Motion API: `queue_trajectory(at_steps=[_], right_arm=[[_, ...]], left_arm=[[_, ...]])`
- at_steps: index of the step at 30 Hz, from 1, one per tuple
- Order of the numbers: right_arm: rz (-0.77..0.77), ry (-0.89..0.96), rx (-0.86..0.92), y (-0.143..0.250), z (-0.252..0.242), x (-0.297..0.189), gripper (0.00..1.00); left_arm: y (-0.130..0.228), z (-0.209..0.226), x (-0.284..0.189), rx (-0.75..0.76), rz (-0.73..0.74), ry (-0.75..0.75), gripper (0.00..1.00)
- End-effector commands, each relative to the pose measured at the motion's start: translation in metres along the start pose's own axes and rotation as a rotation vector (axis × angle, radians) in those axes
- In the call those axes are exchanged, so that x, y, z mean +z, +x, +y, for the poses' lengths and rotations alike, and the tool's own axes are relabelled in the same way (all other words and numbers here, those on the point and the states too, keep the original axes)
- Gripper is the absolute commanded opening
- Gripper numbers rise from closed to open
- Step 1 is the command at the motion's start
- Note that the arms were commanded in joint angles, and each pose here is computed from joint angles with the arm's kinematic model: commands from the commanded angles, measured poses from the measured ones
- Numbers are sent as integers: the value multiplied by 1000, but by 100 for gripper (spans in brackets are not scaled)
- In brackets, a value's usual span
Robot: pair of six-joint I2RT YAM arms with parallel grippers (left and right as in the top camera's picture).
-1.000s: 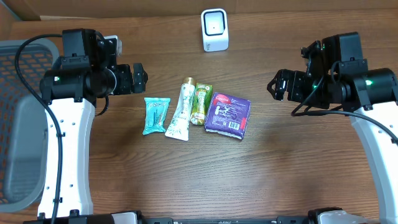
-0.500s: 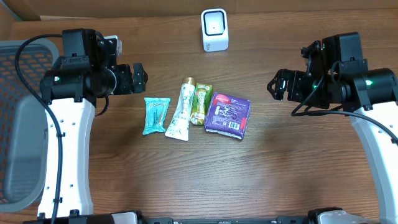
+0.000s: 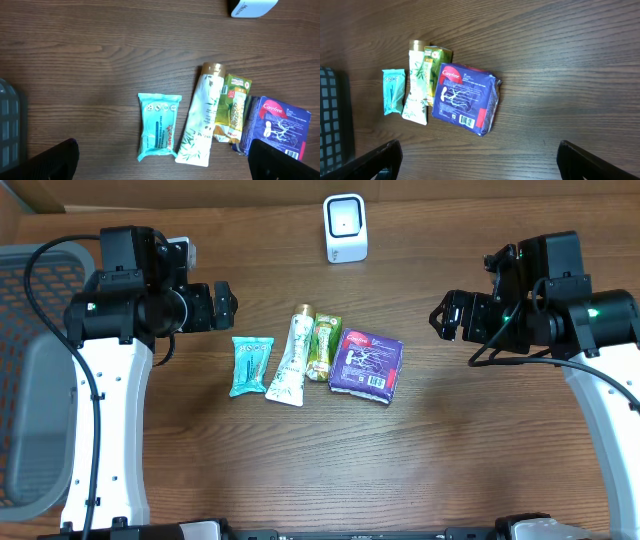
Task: Scan the item barcode
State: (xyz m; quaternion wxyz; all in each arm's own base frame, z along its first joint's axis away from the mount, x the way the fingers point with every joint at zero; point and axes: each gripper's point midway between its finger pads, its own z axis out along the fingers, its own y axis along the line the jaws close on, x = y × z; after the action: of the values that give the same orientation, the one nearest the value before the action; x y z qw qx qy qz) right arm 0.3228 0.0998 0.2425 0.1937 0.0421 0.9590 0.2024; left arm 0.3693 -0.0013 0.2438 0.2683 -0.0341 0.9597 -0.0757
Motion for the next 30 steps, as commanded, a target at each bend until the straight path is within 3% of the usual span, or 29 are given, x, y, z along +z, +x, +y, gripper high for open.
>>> queue_trajectory(at_steps=[1,10,18,30], right_arm=[[5,-2,0,1,1,3,99],[-12,-7,-6,-6,2,7,99],[-78,-50,-22,-40,7,32,99],[18,-76,64,-24,8,45,98]], left_arm=[[-7,-4,-5,34,-19,11,100],[-7,-4,-5,34,-19,11,99],[-7,-4,-5,34,-19,11,100],[-7,-4,-5,34,-19,11,100]])
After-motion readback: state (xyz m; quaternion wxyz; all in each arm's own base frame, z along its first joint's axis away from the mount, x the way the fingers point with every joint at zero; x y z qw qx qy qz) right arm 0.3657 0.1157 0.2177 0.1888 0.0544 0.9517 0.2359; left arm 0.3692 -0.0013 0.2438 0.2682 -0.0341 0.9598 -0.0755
